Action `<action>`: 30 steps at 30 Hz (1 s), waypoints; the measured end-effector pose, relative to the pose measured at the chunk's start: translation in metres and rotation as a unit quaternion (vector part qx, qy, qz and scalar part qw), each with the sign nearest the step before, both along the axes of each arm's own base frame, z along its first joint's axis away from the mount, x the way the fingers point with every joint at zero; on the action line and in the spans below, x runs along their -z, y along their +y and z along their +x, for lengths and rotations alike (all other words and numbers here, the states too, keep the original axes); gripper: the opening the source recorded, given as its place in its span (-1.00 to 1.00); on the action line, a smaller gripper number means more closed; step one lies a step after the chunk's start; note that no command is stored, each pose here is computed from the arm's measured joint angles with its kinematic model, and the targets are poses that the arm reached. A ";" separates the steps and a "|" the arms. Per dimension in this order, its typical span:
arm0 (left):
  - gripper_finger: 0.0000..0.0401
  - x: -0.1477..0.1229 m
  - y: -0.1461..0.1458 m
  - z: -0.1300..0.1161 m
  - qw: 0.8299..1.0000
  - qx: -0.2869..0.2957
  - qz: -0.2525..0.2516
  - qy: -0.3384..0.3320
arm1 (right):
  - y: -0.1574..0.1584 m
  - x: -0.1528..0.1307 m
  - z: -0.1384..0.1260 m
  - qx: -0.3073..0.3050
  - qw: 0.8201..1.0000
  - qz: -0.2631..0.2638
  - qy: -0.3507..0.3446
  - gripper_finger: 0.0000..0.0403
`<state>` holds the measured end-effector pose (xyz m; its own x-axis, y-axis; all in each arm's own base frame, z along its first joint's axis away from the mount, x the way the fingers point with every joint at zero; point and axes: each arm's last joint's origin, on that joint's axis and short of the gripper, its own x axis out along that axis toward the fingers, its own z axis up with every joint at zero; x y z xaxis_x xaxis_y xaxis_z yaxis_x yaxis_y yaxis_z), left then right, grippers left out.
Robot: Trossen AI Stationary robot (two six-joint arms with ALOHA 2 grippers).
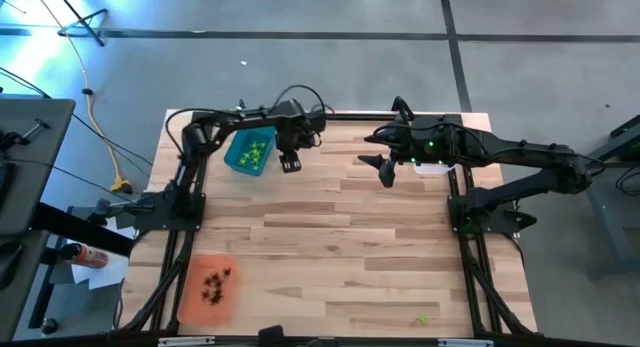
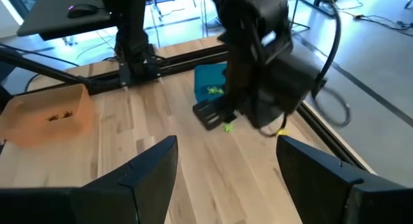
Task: Sort Halloween decoration
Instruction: Put the green spider toy into the blue bin
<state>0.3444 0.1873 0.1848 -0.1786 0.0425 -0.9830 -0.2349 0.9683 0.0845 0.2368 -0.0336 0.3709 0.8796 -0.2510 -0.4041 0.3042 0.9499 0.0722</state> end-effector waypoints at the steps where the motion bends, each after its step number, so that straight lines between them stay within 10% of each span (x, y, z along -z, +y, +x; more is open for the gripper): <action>1: -0.18 0.005 -0.001 0.002 1.000 0.011 -0.001 0.008 | 0.000 0.000 0.000 0.003 1.000 -0.001 0.000 0.29; 23: -0.19 0.051 0.002 0.008 0.995 0.075 -0.038 0.062 | 0.000 0.001 0.000 0.014 1.000 0.016 -0.002 0.29; 30: -0.61 0.054 0.001 0.009 0.994 0.084 -0.032 0.067 | 0.000 0.001 0.000 0.014 1.000 0.016 0.000 0.29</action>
<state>0.3538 0.1887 0.1309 -0.3034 0.0208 -0.9526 -0.0607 0.9973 0.0411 0.2367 -0.0339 0.3698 0.8723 -0.2621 -0.4127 0.3306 0.9381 0.1029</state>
